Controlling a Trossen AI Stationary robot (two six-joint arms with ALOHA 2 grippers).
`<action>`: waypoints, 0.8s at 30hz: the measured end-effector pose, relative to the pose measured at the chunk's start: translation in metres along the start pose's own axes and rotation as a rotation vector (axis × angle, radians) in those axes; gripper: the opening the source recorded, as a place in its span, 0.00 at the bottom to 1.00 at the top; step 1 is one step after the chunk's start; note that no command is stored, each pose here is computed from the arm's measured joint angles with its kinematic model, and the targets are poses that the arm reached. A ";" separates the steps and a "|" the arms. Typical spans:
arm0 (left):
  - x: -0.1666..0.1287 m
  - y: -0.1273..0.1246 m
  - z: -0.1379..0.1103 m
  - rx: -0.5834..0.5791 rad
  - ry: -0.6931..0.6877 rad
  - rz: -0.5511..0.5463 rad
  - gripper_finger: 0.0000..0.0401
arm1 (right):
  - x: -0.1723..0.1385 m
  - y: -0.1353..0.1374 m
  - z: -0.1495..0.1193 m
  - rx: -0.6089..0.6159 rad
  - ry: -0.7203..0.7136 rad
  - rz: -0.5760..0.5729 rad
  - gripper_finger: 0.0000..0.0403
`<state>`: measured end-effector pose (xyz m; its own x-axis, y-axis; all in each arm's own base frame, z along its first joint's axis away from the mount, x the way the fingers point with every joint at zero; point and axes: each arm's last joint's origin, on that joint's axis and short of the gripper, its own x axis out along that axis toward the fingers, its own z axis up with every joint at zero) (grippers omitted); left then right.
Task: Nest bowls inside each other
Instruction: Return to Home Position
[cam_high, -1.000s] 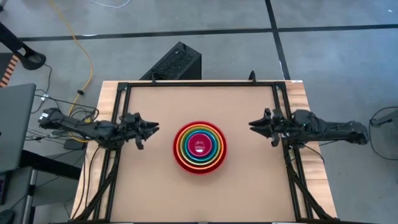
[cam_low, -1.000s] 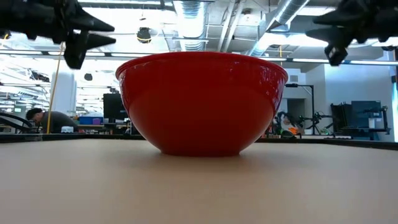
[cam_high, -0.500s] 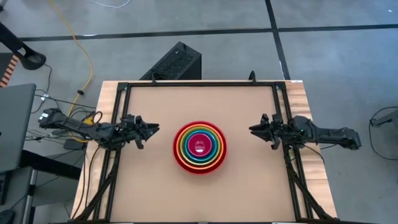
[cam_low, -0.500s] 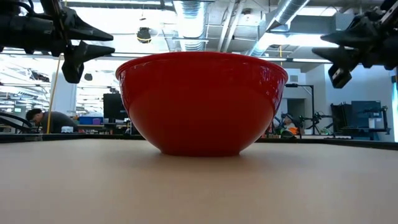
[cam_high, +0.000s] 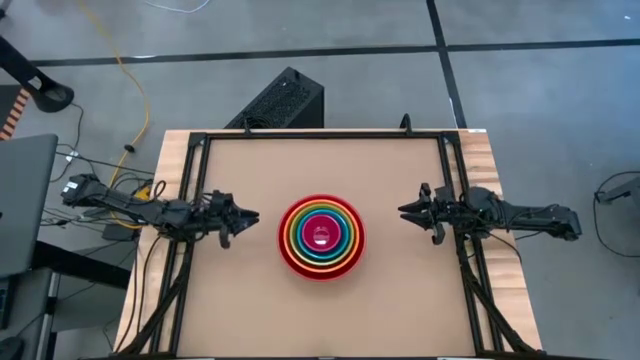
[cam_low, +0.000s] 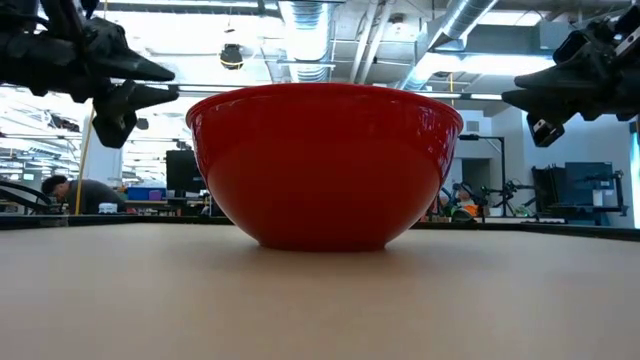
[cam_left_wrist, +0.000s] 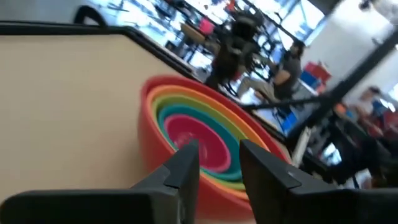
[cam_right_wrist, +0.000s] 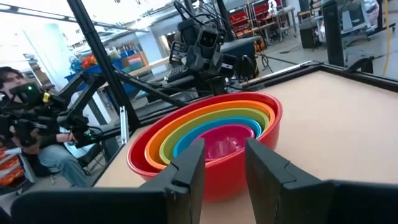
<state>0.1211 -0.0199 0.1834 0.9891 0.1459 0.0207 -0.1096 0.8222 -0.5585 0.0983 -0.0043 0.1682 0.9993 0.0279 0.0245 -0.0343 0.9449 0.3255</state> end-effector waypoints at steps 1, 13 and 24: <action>0.000 0.000 -0.001 0.015 0.014 -0.017 0.24 | 0.000 0.000 0.000 0.000 0.000 0.000 0.29; -0.003 0.008 -0.021 0.261 0.283 -0.069 0.03 | 0.000 0.000 0.000 -0.002 0.001 0.001 0.29; -0.009 0.023 -0.036 0.331 0.482 0.086 0.05 | 0.000 0.000 0.000 -0.002 0.002 0.001 0.29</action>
<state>0.1128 -0.0222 0.1404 0.9001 0.0170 -0.4353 -0.1396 0.9578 -0.2511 0.0984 -0.0043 0.1677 0.9993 0.0294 0.0233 -0.0354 0.9455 0.3236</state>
